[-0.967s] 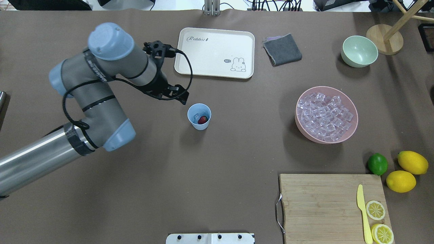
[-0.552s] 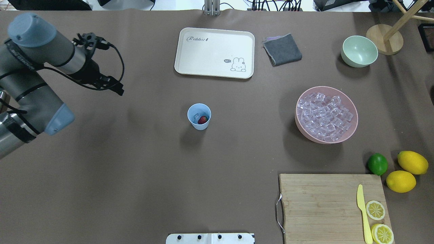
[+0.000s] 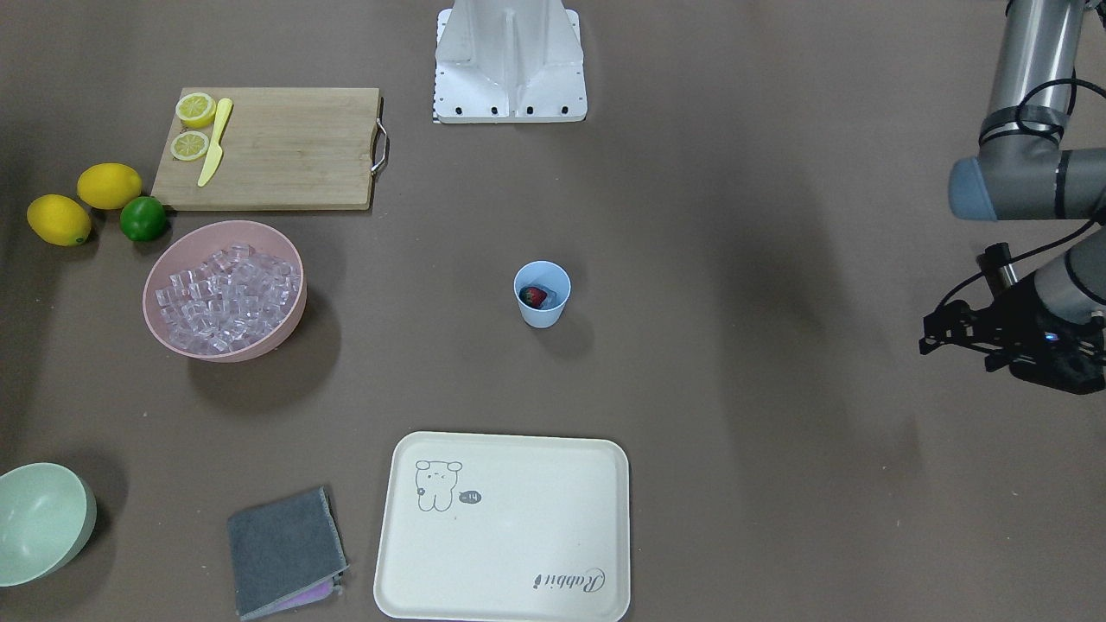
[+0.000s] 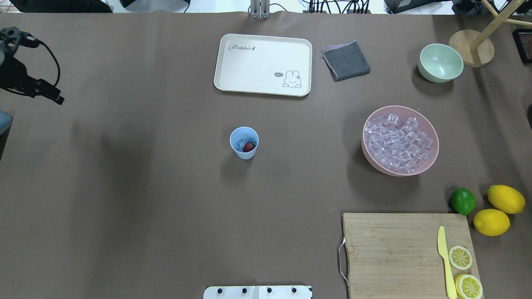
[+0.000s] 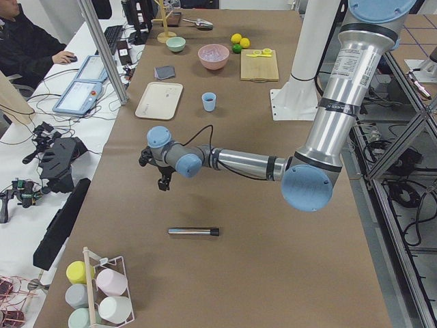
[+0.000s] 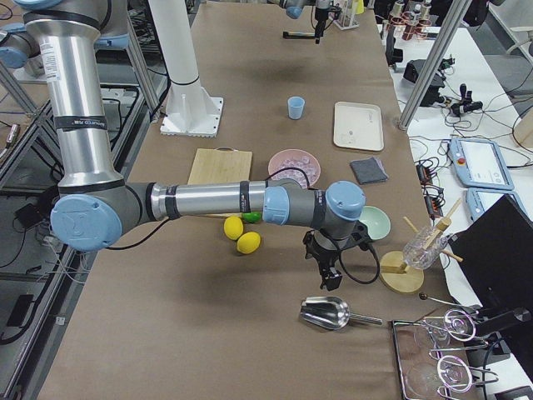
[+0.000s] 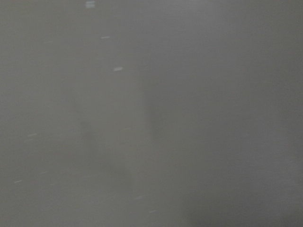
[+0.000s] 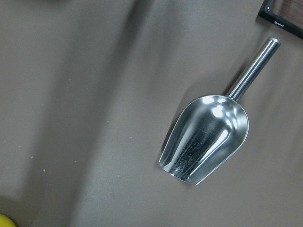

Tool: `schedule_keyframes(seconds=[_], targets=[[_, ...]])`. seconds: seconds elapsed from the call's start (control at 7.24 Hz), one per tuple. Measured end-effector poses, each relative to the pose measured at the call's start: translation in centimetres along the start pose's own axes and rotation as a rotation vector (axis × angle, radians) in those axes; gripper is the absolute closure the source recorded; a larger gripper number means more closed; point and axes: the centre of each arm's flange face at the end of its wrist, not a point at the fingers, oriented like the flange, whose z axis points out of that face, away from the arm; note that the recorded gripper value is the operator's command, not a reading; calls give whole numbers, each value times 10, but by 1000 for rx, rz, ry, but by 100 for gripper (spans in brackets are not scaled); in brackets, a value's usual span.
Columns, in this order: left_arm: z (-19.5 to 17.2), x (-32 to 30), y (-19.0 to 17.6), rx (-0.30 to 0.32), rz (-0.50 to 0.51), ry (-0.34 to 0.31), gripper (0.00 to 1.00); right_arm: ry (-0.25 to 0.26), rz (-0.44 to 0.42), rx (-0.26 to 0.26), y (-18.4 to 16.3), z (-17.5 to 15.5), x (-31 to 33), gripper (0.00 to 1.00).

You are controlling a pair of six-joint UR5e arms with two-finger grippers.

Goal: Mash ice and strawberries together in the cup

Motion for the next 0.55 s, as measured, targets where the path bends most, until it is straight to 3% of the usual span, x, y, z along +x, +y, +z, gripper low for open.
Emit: schedule_keyframes(seconds=[0.55], targets=[[-9, -86, 29, -9, -146, -48, 2, -1, -4, 5, -2, -2, -1, 1]])
